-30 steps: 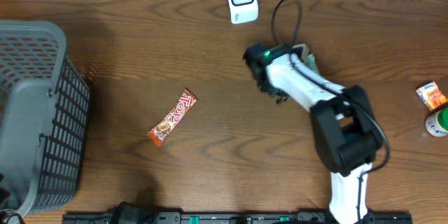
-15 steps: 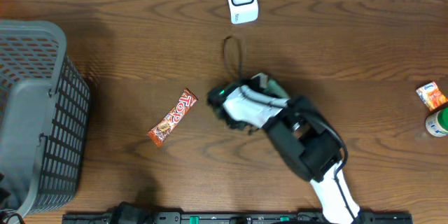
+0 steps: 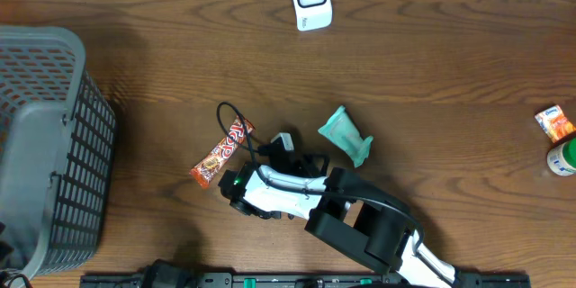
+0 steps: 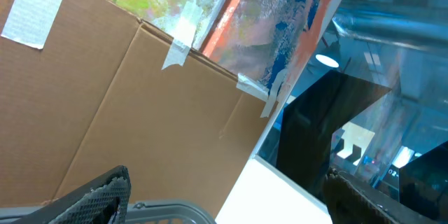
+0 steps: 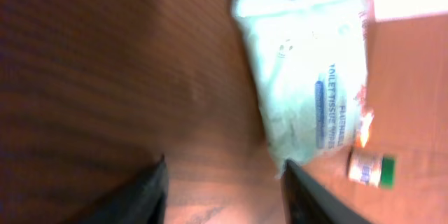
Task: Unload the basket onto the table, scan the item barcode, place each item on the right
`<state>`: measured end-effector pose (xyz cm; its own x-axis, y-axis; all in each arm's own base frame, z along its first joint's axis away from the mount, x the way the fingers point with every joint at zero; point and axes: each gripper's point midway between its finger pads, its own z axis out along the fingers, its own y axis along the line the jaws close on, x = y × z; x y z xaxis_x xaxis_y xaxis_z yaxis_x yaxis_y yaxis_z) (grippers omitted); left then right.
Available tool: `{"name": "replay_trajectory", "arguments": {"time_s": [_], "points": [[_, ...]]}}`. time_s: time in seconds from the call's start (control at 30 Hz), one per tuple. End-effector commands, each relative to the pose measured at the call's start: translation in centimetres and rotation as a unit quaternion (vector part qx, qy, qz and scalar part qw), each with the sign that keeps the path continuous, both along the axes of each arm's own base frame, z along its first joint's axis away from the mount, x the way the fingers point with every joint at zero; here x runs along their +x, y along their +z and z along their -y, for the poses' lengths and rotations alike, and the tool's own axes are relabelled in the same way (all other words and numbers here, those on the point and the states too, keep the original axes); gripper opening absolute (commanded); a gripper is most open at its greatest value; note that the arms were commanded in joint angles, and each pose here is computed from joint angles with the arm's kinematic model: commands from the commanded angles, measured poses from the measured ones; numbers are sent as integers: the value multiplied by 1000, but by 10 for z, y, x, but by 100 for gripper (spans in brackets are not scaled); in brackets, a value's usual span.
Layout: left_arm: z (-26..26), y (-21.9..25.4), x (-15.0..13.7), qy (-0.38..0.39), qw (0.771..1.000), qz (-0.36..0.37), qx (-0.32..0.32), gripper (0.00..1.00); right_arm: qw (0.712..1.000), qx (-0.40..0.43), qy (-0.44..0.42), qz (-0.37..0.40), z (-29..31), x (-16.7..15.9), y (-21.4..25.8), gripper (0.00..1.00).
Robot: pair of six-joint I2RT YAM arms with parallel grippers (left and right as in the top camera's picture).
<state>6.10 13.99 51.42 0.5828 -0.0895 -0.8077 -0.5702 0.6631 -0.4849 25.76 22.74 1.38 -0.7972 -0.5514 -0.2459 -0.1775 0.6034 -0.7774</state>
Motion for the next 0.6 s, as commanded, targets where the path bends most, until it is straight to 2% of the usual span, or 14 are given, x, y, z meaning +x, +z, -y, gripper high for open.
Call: {"name": "replay_trajectory", "arguments": {"time_s": [0.0,0.07,0.13,0.17,0.23,0.27,0.33,0.47,0.57], "points": [[1,-1,4,0,1000,-2,-3,88,998,13,-65,-9,14,-8,-5,25],[1,-1,4,0,1000,-2,-3,88,995,14,-94,13,22,-3,11,14],[1,-1,4,0,1000,-2,-3,88,992,23,-119,32,28,5,26,9],[1,-1,4,0,1000,-2,-3,88,991,29,-128,36,30,9,32,13],[1,-1,4,0,1000,-2,-3,88,988,48,-145,33,34,19,41,54],[1,-1,4,0,1000,-2,-3,88,988,52,-145,20,35,24,43,66],[1,-1,4,0,1000,-2,-3,88,989,53,-135,-2,39,36,43,74],[1,-1,4,0,1000,-2,-3,88,994,52,-90,-35,38,65,31,75],[1,-1,4,0,1000,-2,-3,88,994,69,-83,-28,38,85,25,79]]}}
